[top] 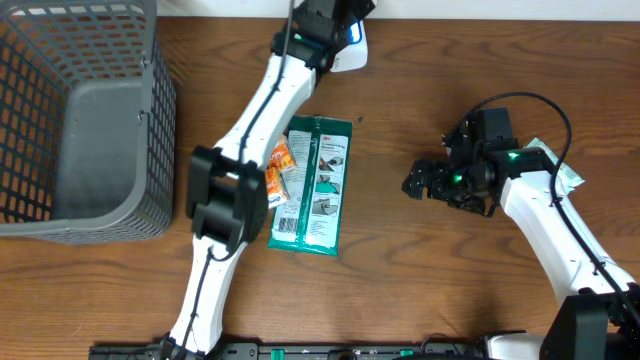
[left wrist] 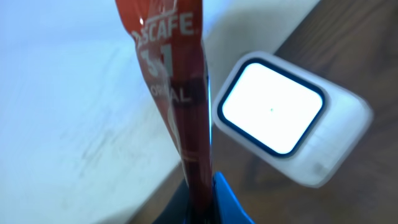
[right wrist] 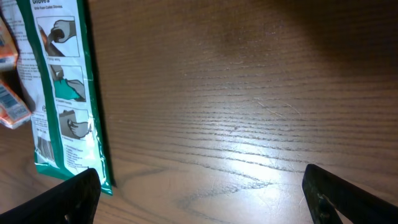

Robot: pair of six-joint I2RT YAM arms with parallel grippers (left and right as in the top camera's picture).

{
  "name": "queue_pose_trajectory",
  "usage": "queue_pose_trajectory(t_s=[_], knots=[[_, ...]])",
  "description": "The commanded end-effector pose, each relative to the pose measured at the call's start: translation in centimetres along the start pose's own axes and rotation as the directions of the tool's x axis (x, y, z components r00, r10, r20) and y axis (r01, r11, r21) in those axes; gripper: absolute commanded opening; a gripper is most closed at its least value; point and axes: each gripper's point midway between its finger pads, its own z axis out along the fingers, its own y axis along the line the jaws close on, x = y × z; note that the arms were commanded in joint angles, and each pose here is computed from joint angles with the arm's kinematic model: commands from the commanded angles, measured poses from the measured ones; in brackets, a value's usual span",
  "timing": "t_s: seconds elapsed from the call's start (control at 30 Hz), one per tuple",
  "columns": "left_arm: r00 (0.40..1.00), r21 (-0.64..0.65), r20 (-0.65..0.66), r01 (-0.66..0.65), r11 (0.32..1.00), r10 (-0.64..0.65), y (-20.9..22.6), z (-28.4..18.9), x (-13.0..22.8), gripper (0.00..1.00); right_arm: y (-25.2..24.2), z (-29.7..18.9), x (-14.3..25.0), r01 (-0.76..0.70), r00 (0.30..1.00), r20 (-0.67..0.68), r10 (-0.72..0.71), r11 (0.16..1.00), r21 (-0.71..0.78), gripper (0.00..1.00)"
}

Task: Scan the item barcode
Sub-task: 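Carry the red stick up to the white scanner with the left gripper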

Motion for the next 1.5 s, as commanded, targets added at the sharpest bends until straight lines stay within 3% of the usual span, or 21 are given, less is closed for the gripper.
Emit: queue_pose_trajectory(t_s=[0.0, 0.13, 0.3, 0.67, 0.87, 1.03, 1.23, 1.37, 1.47], knots=[[0.984, -0.066, -0.067, -0.170, 0.983, 0.166, -0.5, 3.1, 2.1, 0.07, 0.3, -0.4, -0.2, 0.030, 0.999, 0.014, -0.030, 1.000, 0.000, 0.99], [0.968, -0.061, -0.074, -0.245, 0.967, 0.241, -2.1, 5.5, 3.2, 0.07, 0.3, -0.4, -0.2, 0.030, 0.999, 0.014, -0.030, 1.000, 0.000, 0.99], [0.965, -0.072, -0.086, -0.253, 0.965, 0.247, -2.6, 6.6, 4.0, 0.07, 0.3, -0.4, -0.2, 0.030, 0.999, 0.014, -0.030, 1.000, 0.000, 0.99], [0.966, -0.077, -0.082, -0.251, 0.965, 0.245, -2.5, 6.6, 3.9, 0.07, 0.3, -0.4, -0.2, 0.030, 0.999, 0.014, -0.030, 1.000, 0.000, 0.99], [0.972, -0.114, -0.050, -0.236, 0.965, 0.232, -1.0, 5.2, 2.1, 0.07, 0.3, -0.4, -0.2, 0.030, 0.999, 0.014, -0.030, 1.000, 0.000, 0.99], [0.985, -0.145, -0.018, -0.173, 0.974, 0.173, 1.1, 0.7, -1.2, 0.07, 0.3, -0.4, -0.2, 0.030, 0.999, 0.014, -0.030, 1.000, 0.000, 0.99], [0.999, -0.053, -0.013, 0.033, 0.998, -0.033, 1.6, -8.2, -3.9, 0.07, 0.3, -0.4, -0.2, 0.030, 0.999, 0.014, -0.030, 1.000, 0.000, 0.99], [0.996, 0.183, -0.026, 0.088, 0.979, -0.085, -1.8, -14.8, -4.4, 0.07, 0.8, -0.4, -1.2, 0.006, 0.999, 0.054, -0.005, 1.000, -0.022, 0.99], [0.995, 0.402, -0.043, 0.101, 0.910, -0.091, -5.4, -19.9, -4.2, 0.07, 1.8, -0.4, -0.5, -0.029, 0.999, 0.016, 0.030, 0.996, -0.080, 0.99]])
